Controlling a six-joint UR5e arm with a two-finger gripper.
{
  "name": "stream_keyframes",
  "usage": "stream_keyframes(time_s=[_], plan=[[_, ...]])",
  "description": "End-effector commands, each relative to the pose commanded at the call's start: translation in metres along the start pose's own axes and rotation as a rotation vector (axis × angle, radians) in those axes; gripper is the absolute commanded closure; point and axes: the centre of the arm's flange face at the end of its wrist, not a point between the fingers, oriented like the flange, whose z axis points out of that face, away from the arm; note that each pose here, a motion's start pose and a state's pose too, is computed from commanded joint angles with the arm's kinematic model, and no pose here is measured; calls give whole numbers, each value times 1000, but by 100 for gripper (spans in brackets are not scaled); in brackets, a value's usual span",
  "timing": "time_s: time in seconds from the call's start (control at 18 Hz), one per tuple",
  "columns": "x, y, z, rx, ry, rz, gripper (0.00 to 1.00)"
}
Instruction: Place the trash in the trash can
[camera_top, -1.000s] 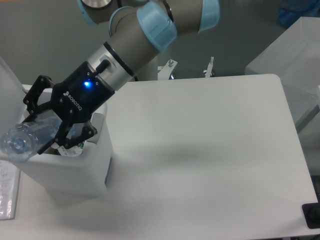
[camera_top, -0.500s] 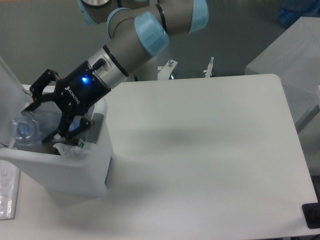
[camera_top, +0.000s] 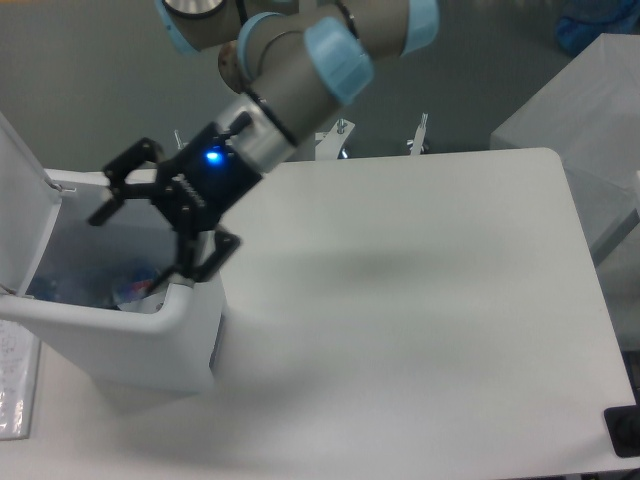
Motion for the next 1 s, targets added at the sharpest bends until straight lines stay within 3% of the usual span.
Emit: stream_keyframes(time_s=[0.17, 0.44, 0.67, 0.83, 1.0], plan=[[-46, 0, -32, -74, -157, -4, 0], [-129, 56, -20, -332, -360, -69, 0], [-170, 71, -24, -520, -513, -77, 0], [-194, 91, -23, -658, -559, -54, 0], [-198, 105, -24, -803, -487, 58, 0]])
